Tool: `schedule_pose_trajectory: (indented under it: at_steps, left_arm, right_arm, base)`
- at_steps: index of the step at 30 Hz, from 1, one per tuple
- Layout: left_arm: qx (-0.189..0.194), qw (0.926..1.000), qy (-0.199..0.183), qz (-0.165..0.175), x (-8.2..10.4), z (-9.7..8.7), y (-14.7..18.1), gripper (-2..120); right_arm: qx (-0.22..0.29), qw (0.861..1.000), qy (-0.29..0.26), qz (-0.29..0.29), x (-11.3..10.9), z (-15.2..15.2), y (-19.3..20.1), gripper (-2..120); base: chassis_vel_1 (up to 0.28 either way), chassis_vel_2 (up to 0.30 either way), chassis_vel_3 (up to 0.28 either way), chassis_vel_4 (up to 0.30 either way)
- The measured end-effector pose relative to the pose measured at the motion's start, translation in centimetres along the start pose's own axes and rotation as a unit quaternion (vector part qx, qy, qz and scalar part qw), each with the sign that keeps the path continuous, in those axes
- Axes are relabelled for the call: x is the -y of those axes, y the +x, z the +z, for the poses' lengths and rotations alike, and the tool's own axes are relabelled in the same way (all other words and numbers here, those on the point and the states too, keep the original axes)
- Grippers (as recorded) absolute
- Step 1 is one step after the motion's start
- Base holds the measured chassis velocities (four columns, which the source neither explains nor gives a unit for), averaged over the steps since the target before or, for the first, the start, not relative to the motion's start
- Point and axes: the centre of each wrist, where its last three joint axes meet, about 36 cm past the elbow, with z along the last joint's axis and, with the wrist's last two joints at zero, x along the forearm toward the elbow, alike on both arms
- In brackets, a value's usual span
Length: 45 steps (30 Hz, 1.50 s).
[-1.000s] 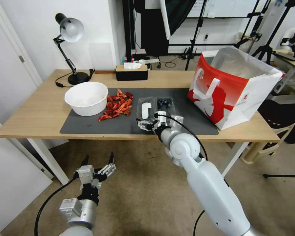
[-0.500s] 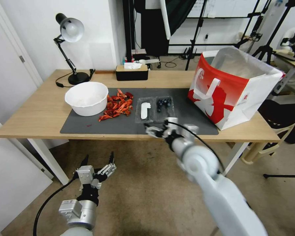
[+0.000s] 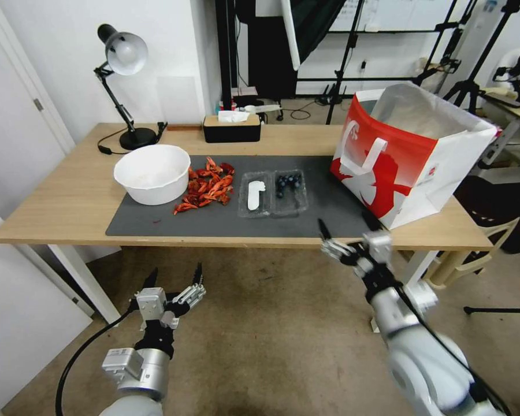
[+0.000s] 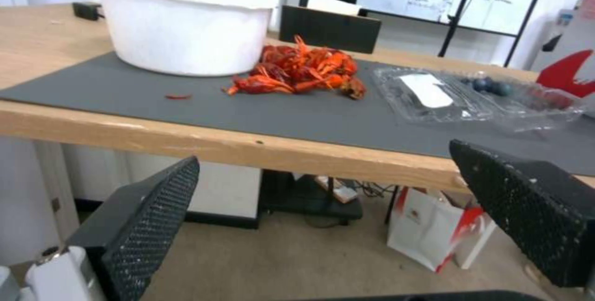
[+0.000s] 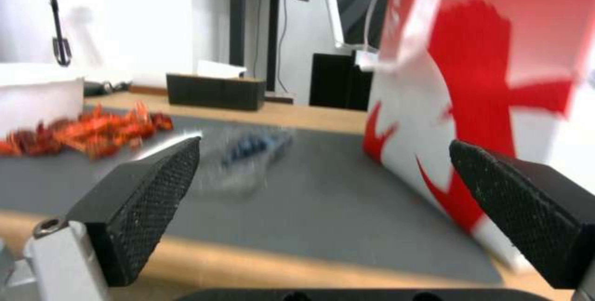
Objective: Close the takeout container lid, then place the container into the takeout bag.
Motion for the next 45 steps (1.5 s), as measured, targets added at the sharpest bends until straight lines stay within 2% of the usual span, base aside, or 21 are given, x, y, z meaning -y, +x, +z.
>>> schedule_pose_trajectory:
  at_steps: [3,9,12,13,14,15,18,19,21,22,25,26,28,29,30,31,32,35,36,39,45]
  left_arm:
    - [-0.004,0.9999,0.005,0.008,0.1,0.2,-0.1,100]
    - [-0.008,0.9996,0.02,0.017,0.2,0.3,-0.4,100]
    - [-0.01,0.9982,0.057,0.017,0.6,-0.1,-0.7,100]
    - [-0.01,0.9958,0.09,0.015,1.0,-0.6,-1.0,100]
    - [-0.01,0.9958,0.09,0.015,1.0,-0.6,-1.0,100]
    - [-0.013,0.9921,0.124,0.014,1.3,-1.2,-1.4,100]
    - [-0.013,0.9873,0.157,0.017,1.6,-1.9,-1.9,100]
    - [-0.012,0.9813,0.191,0.017,1.9,-2.9,-2.4,100]
    - [-0.016,0.9608,0.276,0.018,2.8,-5.6,-3.5,100]
    - [-0.016,0.9608,0.276,0.018,2.8,-5.6,-3.5,100]
    - [-0.031,0.9202,0.388,0.044,4.1,-8.9,-5.8,100]
    - [-0.031,0.9202,0.388,0.044,4.1,-8.9,-5.8,100]
    - [-0.06,0.8984,0.43,0.066,5.0,-9.1,-7.4,100]
    - [-0.06,0.8984,0.43,0.066,5.0,-9.1,-7.4,100]
    - [-0.079,0.8898,0.444,0.07,5.9,-8.9,-8.5,100]
    - [-0.098,0.8853,0.449,0.07,7.0,-8.6,-9.5,100]
    - [-0.098,0.8853,0.449,0.07,7.0,-8.6,-9.5,100]
    - [-0.133,0.8862,0.437,0.075,9.6,-8.2,-12.1,100]
    - [-0.133,0.8862,0.437,0.075,9.6,-8.2,-12.1,100]
    - [-0.152,0.8943,0.414,0.076,11.7,-8.2,-14.6,100]
    - [-0.161,0.9035,0.392,0.068,13.4,-8.0,-17.2,100]
  right_arm:
    - [-0.019,1.0,-0.002,0.012,-1.0,2.1,2.9,100]
    - [-0.023,1.0,-0.008,0.017,-1.8,2.1,3.5,100]
    - [-0.022,1.0,-0.01,0.018,-2.0,1.9,3.7,100]
    - [-0.023,1.0,-0.011,0.018,-2.1,1.9,3.8,100]
    - [-0.023,1.0,-0.011,0.018,-2.1,1.9,3.8,100]
    - [-0.024,1.0,-0.012,0.016,-2.1,1.8,3.9,100]
    - [-0.025,1.0,-0.013,0.014,-2.2,1.8,3.9,100]
    - [-0.026,1.0,-0.013,0.01,-2.3,1.8,3.9,100]
    - [-0.025,1.0,-0.016,-0.008,-2.6,1.8,3.2,100]
    - [-0.025,1.0,-0.016,-0.008,-2.6,1.8,3.2,100]
    - [-0.033,0.999,-0.02,-0.023,-3.2,2.1,3.3,100]
    - [-0.033,0.999,-0.02,-0.023,-3.2,2.1,3.3,100]
    - [-0.038,0.999,-0.021,-0.022,-3.5,1.9,4.0,100]
    - [-0.038,0.999,-0.021,-0.022,-3.5,1.9,4.0,100]
    - [-0.039,0.999,-0.02,-0.02,-3.7,1.9,4.3,100]
    - [-0.041,0.999,-0.02,-0.018,-3.8,1.9,4.5,100]
    - [-0.041,0.999,-0.02,-0.018,-3.8,1.9,4.5,100]
    - [-0.044,0.999,-0.018,-0.014,-4.0,2.0,4.7,100]
    - [-0.044,0.999,-0.018,-0.014,-4.0,2.0,4.7,100]
    - [-0.046,0.999,-0.017,-0.011,-4.1,2.1,4.8,100]
    - [-0.049,0.999,-0.016,-0.006,-4.3,2.4,4.9,100]
  base:
    - [0.0,0.0,0.0,0.0]
    - [0.0,0.0,0.0,0.0]
    - [0.0,0.0,0.0,0.0]
    - [0.0,0.0,0.0,0.0]
    - [0.0,0.0,0.0,0.0]
    - [0.0,0.0,0.0,0.0]
    - [0.0,0.0,0.0,0.0]
    - [0.0,0.0,0.0,0.0]
    - [0.0,0.0,0.0,0.0]
    - [0.0,0.0,0.0,0.0]
    - [0.0,0.0,0.0,0.0]
    - [0.0,0.0,0.0,0.0]
    - [0.0,0.0,0.0,0.0]
    - [0.0,0.0,0.0,0.0]
    - [0.0,0.0,0.0,0.0]
    - [0.0,0.0,0.0,0.0]
    - [0.0,0.0,0.0,0.0]
    - [0.0,0.0,0.0,0.0]
    - [0.0,0.0,0.0,0.0]
    - [0.0,0.0,0.0,0.0]
    - [0.0,0.0,0.0,0.0]
